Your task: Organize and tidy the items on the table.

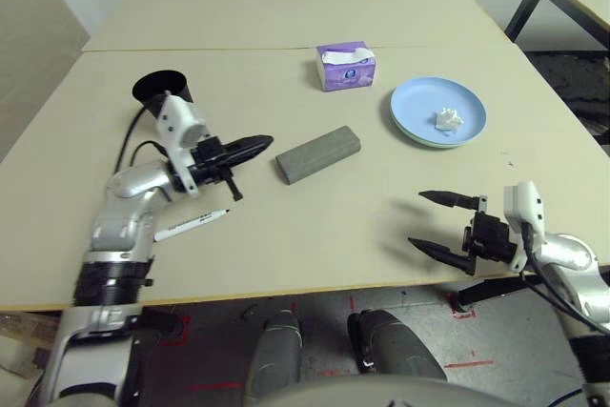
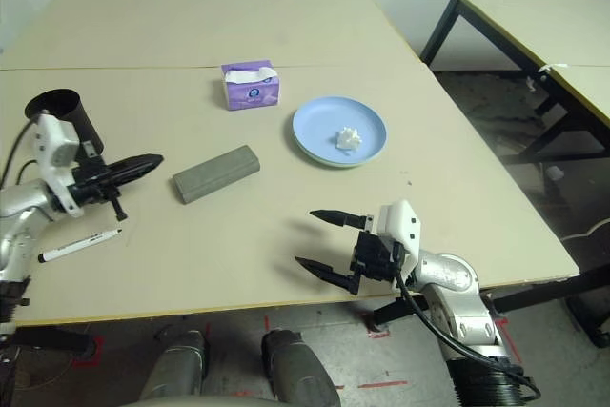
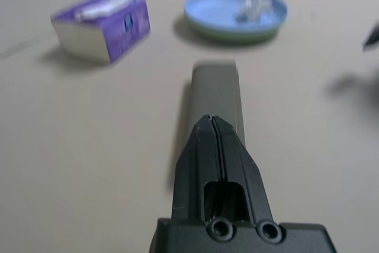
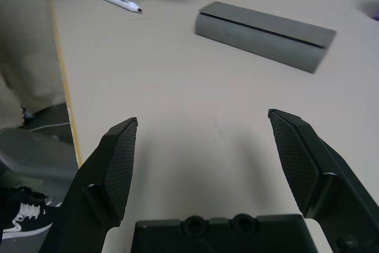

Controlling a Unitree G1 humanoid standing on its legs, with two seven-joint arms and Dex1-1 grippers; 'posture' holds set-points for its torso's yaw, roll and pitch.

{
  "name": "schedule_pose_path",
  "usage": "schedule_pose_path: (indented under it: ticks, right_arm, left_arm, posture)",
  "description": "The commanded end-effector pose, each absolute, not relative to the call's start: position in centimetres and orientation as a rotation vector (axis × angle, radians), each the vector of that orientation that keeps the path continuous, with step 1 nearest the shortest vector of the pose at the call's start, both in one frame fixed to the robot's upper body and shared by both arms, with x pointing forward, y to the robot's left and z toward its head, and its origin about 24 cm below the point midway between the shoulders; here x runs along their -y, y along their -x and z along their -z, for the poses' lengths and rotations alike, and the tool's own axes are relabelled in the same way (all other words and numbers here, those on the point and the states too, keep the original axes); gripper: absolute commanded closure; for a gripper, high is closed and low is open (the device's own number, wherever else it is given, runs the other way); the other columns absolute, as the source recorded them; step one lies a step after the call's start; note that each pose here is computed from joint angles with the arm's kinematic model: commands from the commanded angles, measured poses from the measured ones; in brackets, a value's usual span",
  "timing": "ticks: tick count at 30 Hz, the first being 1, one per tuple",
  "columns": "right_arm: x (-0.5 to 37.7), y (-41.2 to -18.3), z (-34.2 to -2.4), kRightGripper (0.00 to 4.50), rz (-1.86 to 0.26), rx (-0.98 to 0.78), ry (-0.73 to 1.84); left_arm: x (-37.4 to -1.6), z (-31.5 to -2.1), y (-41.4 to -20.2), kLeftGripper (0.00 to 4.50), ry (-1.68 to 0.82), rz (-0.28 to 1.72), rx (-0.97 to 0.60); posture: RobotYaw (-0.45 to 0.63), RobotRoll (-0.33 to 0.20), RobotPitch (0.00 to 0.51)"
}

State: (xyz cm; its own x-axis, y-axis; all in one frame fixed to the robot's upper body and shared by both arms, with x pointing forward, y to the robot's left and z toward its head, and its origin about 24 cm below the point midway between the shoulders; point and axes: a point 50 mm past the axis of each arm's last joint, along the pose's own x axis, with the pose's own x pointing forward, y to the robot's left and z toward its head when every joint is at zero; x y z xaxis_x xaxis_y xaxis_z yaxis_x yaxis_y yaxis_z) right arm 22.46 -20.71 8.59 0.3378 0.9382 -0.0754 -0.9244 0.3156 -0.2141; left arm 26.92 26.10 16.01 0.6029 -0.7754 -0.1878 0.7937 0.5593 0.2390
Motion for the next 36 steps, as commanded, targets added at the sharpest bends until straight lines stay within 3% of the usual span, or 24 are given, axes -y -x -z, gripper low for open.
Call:
schedule_pose_path:
  ticks: [1,8,16,22,36]
  right_arm:
    - [20.1,-22.3,-8.6,0.0,-1.288,0.089,0.233]
    - [17.5,-22.3,-9.4,0.0,-1.443,0.141,0.261]
    - [16.1,-22.4,-9.8,0.0,-1.496,0.152,0.249]
    - [15.6,-22.4,-9.7,0.0,-1.504,0.149,0.239]
    - [15.8,-22.1,-10.1,0.0,-1.511,0.119,0.262]
  left_arm:
    - [-27.3,-17.0,-25.8,4.48,-0.377,0.947,-0.144]
    - [-29.8,-18.3,-23.7,4.48,-0.615,0.964,-0.477]
    - [-30.4,-19.4,-21.2,2.03,-0.727,1.033,-0.856]
    - [-30.1,-19.2,-20.5,0.06,-0.739,1.04,-0.94]
    - [-30.5,-15.0,-21.9,0.02,-0.753,0.963,-0.918]
  posture:
    - [-0.04,0.0,0.134]
    - [-0.03,0.0,0.147]
    - [-0.03,0.0,0.166]
    - [-0.03,0.0,0.171]
    - [-0.06,0.0,0.166]
